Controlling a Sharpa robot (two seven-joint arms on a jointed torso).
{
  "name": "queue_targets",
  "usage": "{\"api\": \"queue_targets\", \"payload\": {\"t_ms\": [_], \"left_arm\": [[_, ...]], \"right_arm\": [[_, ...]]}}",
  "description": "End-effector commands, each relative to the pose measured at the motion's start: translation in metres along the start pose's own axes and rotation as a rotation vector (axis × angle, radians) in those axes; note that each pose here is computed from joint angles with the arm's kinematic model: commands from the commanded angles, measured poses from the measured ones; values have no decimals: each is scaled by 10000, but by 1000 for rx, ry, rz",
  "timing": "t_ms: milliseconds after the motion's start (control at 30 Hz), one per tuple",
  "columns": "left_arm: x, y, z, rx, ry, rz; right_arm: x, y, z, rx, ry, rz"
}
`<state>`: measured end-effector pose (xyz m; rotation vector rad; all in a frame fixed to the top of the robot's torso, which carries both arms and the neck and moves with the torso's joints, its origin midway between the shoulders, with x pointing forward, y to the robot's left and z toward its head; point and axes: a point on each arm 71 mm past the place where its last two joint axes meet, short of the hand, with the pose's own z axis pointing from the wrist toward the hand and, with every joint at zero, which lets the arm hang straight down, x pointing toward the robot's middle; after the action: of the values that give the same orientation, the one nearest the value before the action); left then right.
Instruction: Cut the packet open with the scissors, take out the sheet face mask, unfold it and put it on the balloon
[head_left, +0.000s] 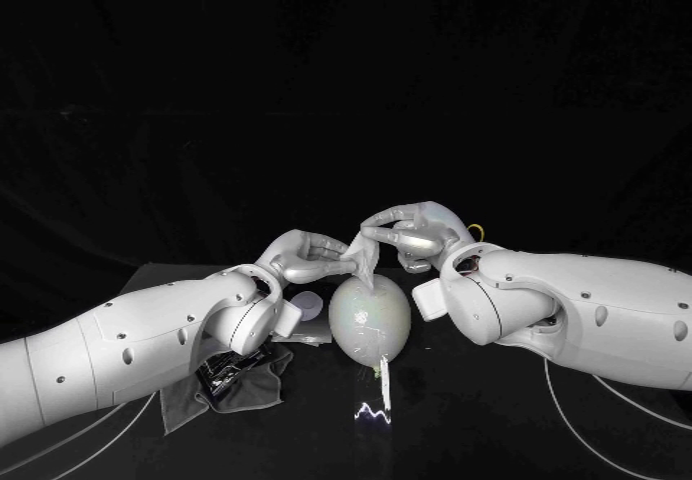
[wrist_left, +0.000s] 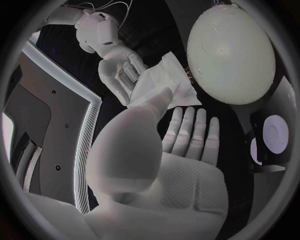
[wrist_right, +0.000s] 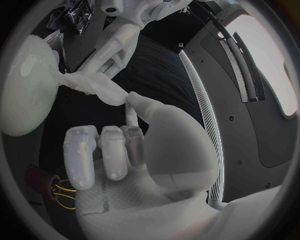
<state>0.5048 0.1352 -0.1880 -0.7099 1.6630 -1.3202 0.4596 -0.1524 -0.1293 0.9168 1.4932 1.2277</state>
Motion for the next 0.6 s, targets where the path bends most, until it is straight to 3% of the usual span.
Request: {"api": "queue_targets", "payload": {"t_ms": [33, 333, 600], "left_arm": [[-3, -24, 30, 26, -28, 29], [20, -24, 64, 25, -24, 28], [-9, 3, 43, 10, -3, 32]], "right_arm": [[16, 29, -2, -22, 10, -7], [0, 33, -1, -24, 6, -8], [-81, 23, 18, -22, -17, -14]]}}
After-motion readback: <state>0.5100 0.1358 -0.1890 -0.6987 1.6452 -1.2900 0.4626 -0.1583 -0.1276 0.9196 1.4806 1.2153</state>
